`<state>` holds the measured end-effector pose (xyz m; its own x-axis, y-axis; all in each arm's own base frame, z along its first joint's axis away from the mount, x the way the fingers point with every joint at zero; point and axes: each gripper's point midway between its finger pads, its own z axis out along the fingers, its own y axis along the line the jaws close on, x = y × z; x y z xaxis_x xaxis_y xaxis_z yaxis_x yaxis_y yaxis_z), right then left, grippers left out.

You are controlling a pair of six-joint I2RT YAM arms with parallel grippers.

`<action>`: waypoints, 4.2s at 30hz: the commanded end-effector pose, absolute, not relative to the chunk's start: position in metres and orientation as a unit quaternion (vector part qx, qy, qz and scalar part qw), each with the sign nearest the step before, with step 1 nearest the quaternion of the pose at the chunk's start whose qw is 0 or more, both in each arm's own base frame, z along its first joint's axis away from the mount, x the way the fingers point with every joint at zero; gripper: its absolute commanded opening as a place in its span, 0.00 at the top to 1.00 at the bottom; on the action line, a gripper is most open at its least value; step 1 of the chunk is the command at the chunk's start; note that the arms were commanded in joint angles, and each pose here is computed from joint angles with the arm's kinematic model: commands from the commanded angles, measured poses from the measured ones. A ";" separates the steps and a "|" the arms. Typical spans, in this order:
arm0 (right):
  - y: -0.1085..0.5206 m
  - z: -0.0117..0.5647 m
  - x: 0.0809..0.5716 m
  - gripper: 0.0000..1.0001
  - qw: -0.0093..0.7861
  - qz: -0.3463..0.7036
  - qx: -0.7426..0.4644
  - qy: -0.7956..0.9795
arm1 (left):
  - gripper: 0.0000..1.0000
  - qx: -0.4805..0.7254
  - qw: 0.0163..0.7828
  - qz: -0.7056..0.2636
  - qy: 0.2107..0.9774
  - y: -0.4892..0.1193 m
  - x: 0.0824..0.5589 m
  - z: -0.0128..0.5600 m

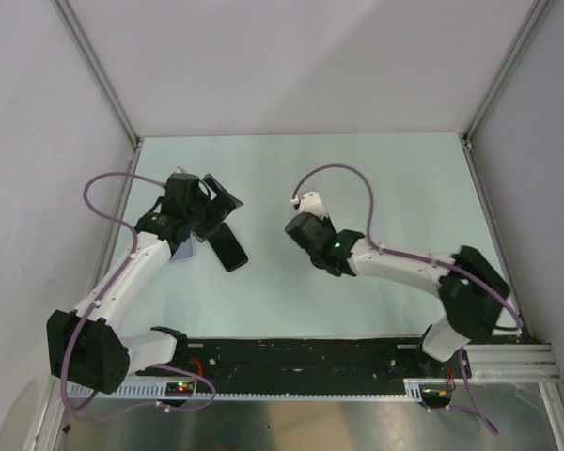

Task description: Put the phone into the phone case

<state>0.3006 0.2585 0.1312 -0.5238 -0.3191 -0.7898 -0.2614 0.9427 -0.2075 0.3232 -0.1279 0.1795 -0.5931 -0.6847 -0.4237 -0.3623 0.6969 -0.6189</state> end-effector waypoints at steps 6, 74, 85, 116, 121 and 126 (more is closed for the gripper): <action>0.241 0.083 0.302 0.93 0.440 -0.269 -0.243 0.822 | 0.00 -0.296 0.346 -0.244 0.856 -0.127 0.323 0.185; 0.271 0.137 0.284 0.09 0.316 0.327 -0.062 0.888 | 0.00 -0.261 0.229 0.028 0.937 -0.087 0.347 0.019; 0.270 0.133 0.282 0.09 0.313 0.325 -0.061 0.890 | 0.08 -0.262 0.226 0.006 0.938 -0.092 0.348 0.014; 0.393 0.101 0.257 0.14 0.270 0.457 -0.083 0.844 | 0.48 -0.305 0.213 -0.099 0.923 -0.122 0.334 0.042; 0.413 0.087 0.253 0.18 0.265 0.477 -0.075 0.835 | 0.48 -0.309 0.209 -0.112 0.921 -0.126 0.334 0.046; 0.426 0.081 0.254 0.22 0.257 0.502 -0.061 0.824 | 0.48 -0.310 0.206 -0.118 0.921 -0.128 0.331 0.047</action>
<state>0.2464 0.4069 0.0637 -0.8748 0.0873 -0.4765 -0.3439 0.5809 0.7378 0.3276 -0.1186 0.0257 -0.7457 -0.5906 -0.3084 -0.5308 0.8064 -0.2609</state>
